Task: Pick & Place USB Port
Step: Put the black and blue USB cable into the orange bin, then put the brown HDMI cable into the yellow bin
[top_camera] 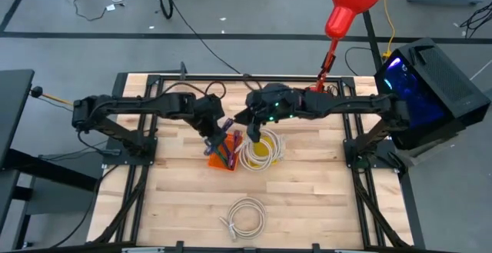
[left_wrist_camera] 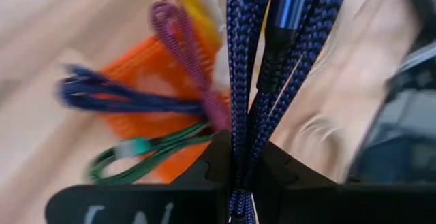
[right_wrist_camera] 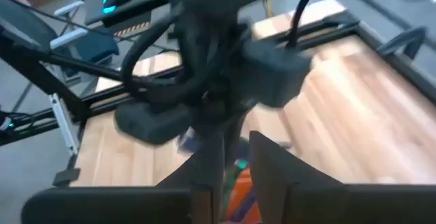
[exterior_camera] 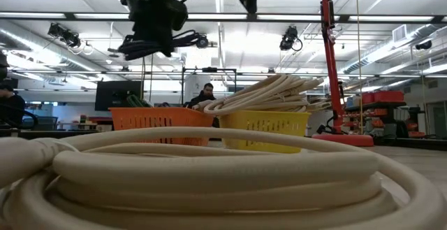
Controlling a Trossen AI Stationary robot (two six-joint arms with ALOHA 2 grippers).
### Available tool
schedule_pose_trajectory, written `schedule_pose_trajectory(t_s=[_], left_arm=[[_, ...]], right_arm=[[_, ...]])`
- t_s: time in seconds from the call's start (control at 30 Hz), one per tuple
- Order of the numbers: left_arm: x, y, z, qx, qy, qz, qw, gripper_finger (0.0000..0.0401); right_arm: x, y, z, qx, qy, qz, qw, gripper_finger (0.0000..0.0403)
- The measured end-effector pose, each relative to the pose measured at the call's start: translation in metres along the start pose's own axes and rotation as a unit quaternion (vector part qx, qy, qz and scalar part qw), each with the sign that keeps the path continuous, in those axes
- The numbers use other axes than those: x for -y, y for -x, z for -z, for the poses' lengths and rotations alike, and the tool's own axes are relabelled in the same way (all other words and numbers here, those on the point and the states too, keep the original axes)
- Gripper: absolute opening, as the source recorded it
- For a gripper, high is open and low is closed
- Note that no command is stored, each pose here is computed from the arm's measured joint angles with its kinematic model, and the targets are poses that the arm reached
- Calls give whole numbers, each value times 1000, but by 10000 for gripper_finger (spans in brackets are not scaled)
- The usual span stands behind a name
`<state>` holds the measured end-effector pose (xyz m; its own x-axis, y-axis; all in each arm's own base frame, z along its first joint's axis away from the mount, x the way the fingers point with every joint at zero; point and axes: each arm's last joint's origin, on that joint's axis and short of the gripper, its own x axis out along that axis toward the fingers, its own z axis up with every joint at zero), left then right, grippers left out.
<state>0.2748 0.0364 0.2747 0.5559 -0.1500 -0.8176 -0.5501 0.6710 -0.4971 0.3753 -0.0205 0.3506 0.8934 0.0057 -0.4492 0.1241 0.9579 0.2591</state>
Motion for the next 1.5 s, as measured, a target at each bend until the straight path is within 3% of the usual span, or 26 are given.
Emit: schedule_pose_trajectory(t_s=[0.17,0.57,0.67,0.9,1.17,1.3,1.5], left_arm=[[0,-19,9,16,64,28,997,32],[-5,-38,22,77,181,-4,980,32],[-3,-38,23,87,185,-7,979,37],[1,-39,26,93,178,-8,980,88],[4,-39,23,111,161,9,981,94],[6,-38,22,117,127,13,985,95],[8,-38,19,122,108,33,986,95]], right_arm=[[4,19,-7,11,21,16,1000,72],[10,40,-6,-25,78,44,996,72],[12,41,-4,-37,87,46,995,72],[11,43,-2,-51,98,29,993,72],[11,43,1,-65,101,21,993,72],[9,44,7,-94,94,10,991,72],[-16,44,23,-148,89,-23,985,72]])
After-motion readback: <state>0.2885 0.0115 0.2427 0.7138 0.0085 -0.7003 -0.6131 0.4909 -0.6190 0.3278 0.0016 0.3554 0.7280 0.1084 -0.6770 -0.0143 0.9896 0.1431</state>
